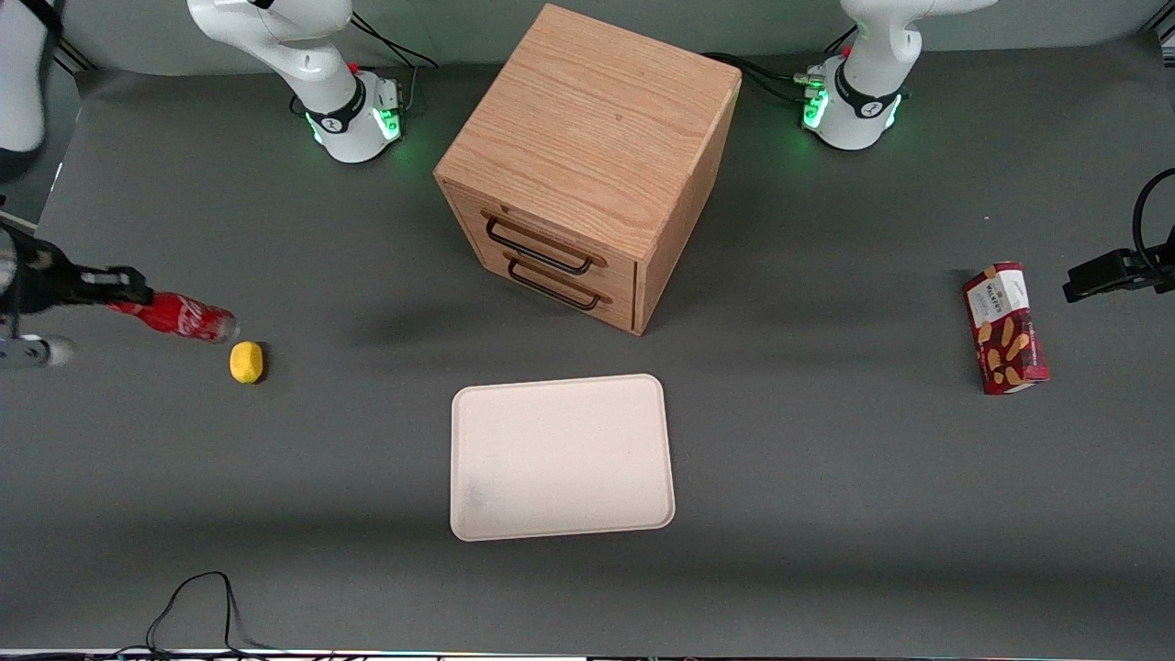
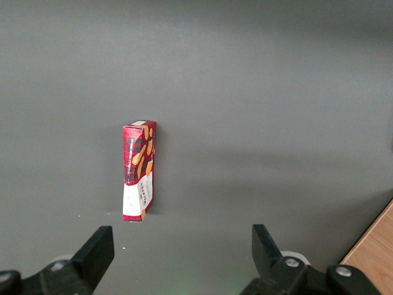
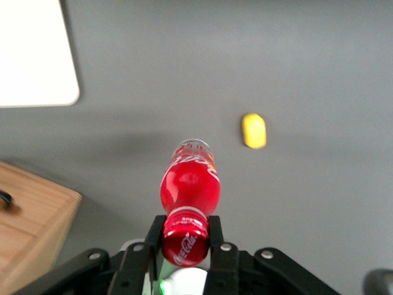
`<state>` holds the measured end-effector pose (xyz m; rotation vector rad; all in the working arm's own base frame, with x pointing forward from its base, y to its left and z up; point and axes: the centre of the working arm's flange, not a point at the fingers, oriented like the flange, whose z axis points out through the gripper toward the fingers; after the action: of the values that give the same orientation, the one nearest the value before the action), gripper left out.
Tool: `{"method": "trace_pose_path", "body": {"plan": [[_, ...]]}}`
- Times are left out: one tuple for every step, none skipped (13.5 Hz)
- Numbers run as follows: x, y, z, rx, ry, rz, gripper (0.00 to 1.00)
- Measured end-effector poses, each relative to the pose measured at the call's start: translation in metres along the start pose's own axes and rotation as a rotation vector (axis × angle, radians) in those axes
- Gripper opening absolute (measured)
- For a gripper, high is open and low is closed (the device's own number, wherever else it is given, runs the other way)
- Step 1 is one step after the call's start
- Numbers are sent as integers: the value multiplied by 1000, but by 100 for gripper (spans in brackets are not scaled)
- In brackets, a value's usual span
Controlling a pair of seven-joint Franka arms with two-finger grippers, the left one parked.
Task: Place coke bottle on tray
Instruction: 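Carry the bottle over to the white tray's corner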
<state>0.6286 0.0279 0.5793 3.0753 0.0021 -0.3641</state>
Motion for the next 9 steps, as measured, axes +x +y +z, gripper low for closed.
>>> {"method": "trace_pose_path", "body": {"plan": [[15,-26,7,8,-1,9,32],[30,-51,17,19,-5,16,32],[43,-73,28,31,-3,25,32],[55,-94,38,42,8,24,32],[66,-117,50,49,24,14,32],[77,-142,64,54,47,9,32],[87,-169,79,57,71,3,32],[94,-195,96,51,91,-11,32],[102,-216,113,44,110,-25,32]]}}
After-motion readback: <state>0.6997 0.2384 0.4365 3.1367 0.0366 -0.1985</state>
